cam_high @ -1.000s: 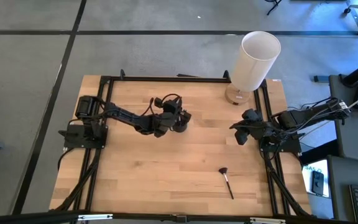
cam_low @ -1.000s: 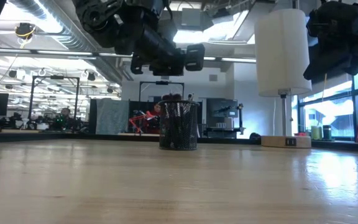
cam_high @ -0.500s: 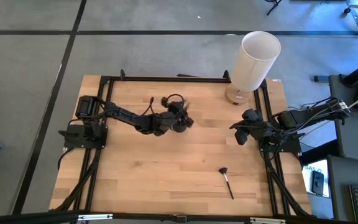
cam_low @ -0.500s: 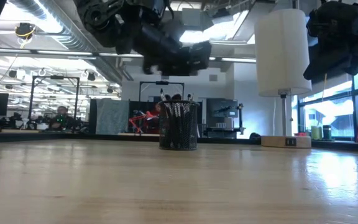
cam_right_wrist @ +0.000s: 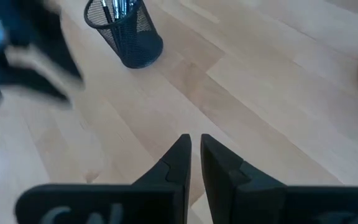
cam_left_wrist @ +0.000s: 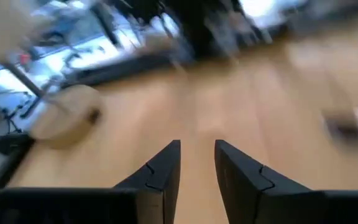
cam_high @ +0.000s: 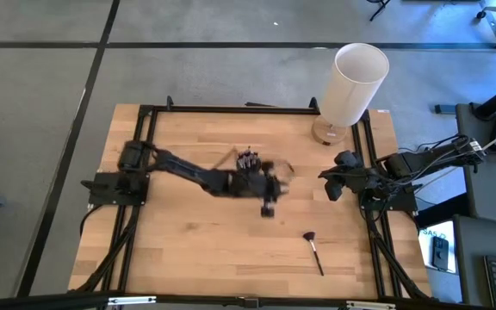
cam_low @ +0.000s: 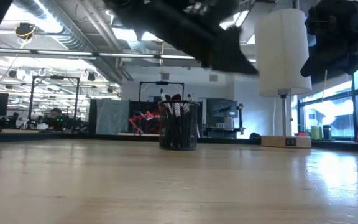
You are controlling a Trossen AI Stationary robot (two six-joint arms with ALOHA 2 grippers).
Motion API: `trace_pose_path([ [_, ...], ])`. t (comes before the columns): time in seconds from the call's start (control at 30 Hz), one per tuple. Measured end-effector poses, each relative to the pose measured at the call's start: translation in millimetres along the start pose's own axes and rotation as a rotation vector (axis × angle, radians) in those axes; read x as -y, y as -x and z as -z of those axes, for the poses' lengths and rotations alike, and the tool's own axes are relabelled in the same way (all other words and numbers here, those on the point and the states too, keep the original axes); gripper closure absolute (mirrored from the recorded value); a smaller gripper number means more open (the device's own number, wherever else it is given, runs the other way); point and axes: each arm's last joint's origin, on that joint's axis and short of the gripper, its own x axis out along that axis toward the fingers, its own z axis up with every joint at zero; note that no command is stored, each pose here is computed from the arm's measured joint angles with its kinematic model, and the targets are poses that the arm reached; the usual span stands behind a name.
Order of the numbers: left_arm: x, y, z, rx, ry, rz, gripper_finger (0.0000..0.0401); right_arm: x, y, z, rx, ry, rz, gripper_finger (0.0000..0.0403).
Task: Sort items
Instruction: Put the highlighter brush into the organizer
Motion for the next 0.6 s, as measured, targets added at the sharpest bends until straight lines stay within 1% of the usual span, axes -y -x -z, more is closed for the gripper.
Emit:
trace_pose_path([
  [0.1,28.7,-20.9,4.8,-0.083,-0.195,0.038,0.0301,0.1,0.1,0.0,-0.001,0.0,0.0,0.0366],
  [0.17,42.4,-35.3,8.1,-0.114,-0.278,0.054,0.0298,0.2,0.1,0.2,-0.004,0.0,0.0,0.0366],
  [0.2,49.5,-43.6,10.7,-0.121,-0.295,0.066,0.0296,0.2,0.1,0.4,-0.009,0.002,-0.002,0.0366],
  [0.27,61.6,-57.7,13.5,-0.12,-0.295,0.11,0.0294,0.7,0.4,0.6,-0.012,0.004,-0.001,0.0366],
  [0.43,88.2,-83.5,4.3,-0.032,-0.201,0.269,0.0292,5.3,3.7,1.7,-0.022,0.012,0.011,0.0366],
  [0.5,97.6,-89.0,3.4,-0.016,-0.198,0.324,0.0292,7.8,5.4,2.4,-0.027,0.015,0.017,0.0366],
  [0.6,109.1,-91.0,-0.3,0.008,-0.222,0.367,0.0288,9.4,7.8,2.3,-0.03,0.007,0.002,0.0366],
])
